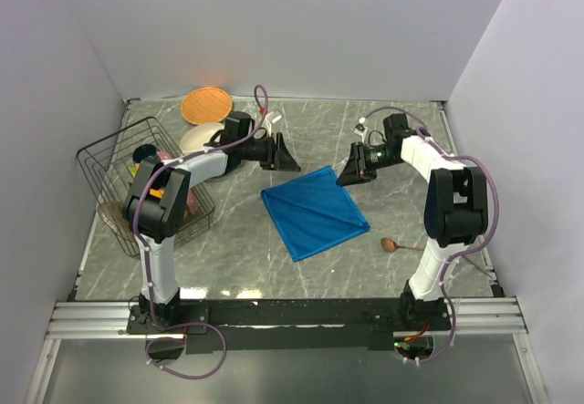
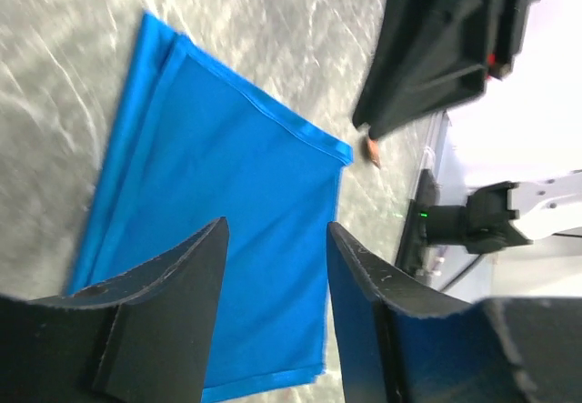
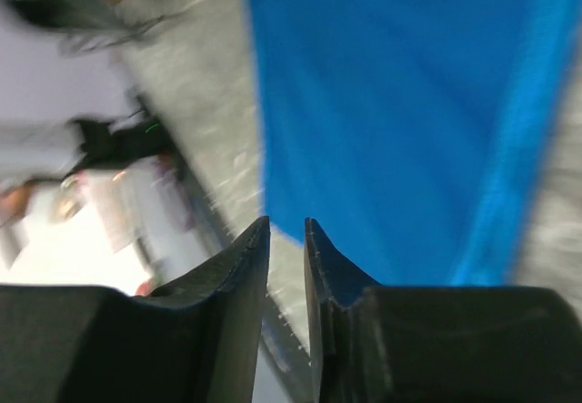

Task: Fold the napkin into a case and place the utensils inside
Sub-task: Smooth out the top corner of the square-folded napkin at the center of the board.

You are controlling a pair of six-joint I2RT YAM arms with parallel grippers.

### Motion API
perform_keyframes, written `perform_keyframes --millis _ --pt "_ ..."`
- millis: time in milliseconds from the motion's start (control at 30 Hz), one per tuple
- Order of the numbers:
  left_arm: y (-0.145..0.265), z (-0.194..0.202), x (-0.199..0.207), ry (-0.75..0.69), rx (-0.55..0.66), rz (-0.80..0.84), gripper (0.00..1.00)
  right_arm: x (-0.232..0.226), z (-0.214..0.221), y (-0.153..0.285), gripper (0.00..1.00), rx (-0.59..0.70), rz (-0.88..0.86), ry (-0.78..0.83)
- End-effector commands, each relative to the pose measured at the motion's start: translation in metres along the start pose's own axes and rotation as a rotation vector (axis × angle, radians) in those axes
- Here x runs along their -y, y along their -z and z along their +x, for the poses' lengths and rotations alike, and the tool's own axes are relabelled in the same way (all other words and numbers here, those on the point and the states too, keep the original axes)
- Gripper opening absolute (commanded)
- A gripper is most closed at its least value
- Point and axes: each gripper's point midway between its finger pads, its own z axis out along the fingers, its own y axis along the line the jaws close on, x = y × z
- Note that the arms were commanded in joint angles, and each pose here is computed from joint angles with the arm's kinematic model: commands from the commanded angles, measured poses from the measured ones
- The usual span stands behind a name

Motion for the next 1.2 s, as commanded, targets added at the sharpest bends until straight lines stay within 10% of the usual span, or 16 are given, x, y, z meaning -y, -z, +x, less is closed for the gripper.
perform_keyframes --millis 0,1167 --pt "0.003 0.001 -0.009 -0.077 -0.009 -0.058 0.53 0.027 -0.037 -0.006 0.32 0.054 0.220 0.040" --pt "0.006 0.001 -0.010 -0.052 0.018 -0.049 0.57 0.083 -0.063 -0.049 0.38 -0.007 0.458 0.109"
